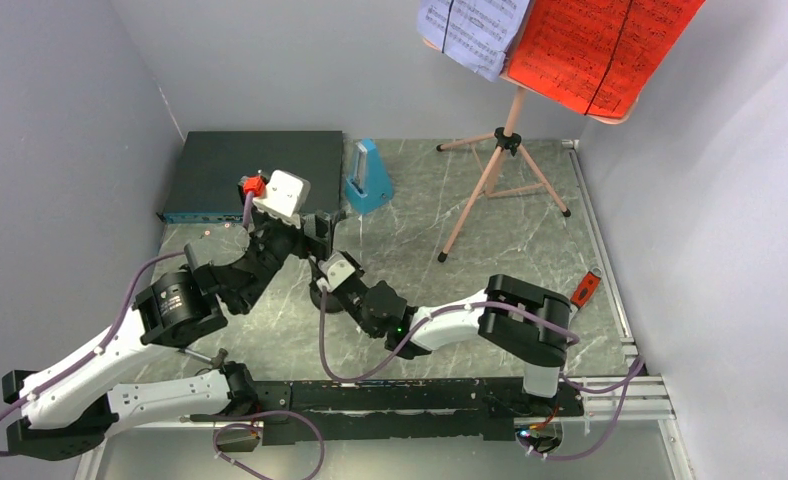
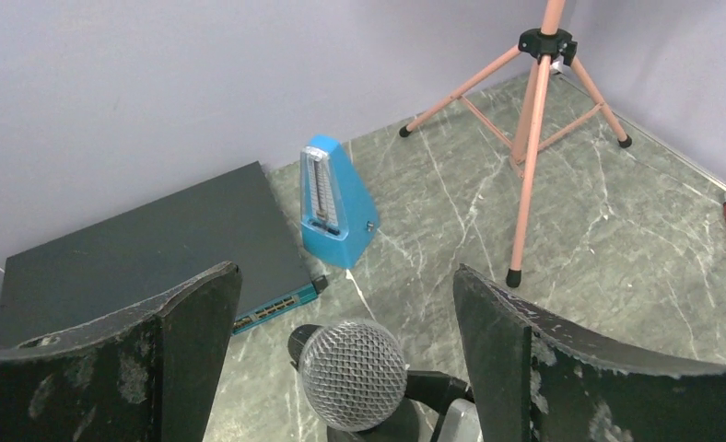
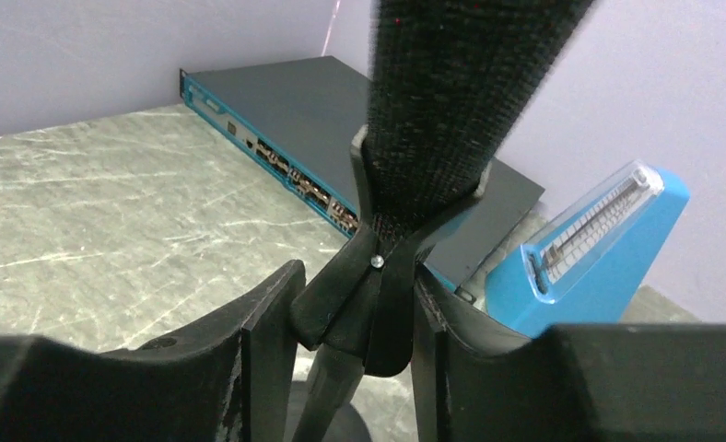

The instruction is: Pack up the instrument practice props

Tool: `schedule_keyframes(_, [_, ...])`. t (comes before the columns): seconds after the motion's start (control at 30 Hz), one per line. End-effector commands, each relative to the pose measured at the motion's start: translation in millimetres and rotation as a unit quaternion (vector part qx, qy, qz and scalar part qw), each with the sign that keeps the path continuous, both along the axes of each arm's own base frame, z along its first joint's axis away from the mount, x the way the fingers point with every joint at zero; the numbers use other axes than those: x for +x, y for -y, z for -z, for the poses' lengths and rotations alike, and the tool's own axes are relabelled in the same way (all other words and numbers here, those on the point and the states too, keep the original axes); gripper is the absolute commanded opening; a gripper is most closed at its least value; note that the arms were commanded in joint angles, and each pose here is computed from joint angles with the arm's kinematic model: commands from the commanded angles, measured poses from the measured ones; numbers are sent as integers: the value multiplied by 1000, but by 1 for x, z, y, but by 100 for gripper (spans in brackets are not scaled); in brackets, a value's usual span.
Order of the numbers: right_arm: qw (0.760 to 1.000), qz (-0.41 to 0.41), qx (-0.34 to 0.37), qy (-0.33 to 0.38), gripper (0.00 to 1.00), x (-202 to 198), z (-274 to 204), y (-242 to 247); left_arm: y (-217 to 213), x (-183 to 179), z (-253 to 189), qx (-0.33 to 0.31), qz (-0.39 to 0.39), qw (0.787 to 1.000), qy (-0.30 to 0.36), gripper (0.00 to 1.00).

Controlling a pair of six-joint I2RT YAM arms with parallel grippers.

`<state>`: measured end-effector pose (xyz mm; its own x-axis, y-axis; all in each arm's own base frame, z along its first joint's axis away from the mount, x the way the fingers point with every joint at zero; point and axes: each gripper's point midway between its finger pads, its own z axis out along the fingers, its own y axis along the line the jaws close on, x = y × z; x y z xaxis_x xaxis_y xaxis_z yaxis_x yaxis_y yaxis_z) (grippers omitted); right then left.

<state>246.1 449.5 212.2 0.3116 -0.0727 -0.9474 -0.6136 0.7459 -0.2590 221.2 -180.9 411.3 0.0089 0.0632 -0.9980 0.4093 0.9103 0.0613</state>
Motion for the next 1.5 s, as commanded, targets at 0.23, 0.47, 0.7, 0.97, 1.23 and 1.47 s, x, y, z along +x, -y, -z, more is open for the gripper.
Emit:
schedule_keyframes(0.23, [994,-111,8,-7,30,-10,-21,31,-4,-8,-34,14,30,998,54,90])
schedule_keyframes(0.47, [982,-189,-5,-29,29,-10,-21,54,5,-23,-19,97,107,987,73,92])
schedule_keyframes(0.7, [976,-215,-11,-31,29,-14,-18,63,19,-41,15,187,198,959,73,94])
schedule_keyframes(0.97, [968,-249,-1,-44,29,-18,-17,68,44,-30,63,246,253,935,39,94])
schedule_keyframes(1.23, [967,-251,-11,-45,29,-18,-13,74,39,15,85,187,290,938,-30,92])
schedule_keyframes(1.47, [964,-262,-4,-51,30,-20,-11,72,63,12,88,155,370,915,-42,92])
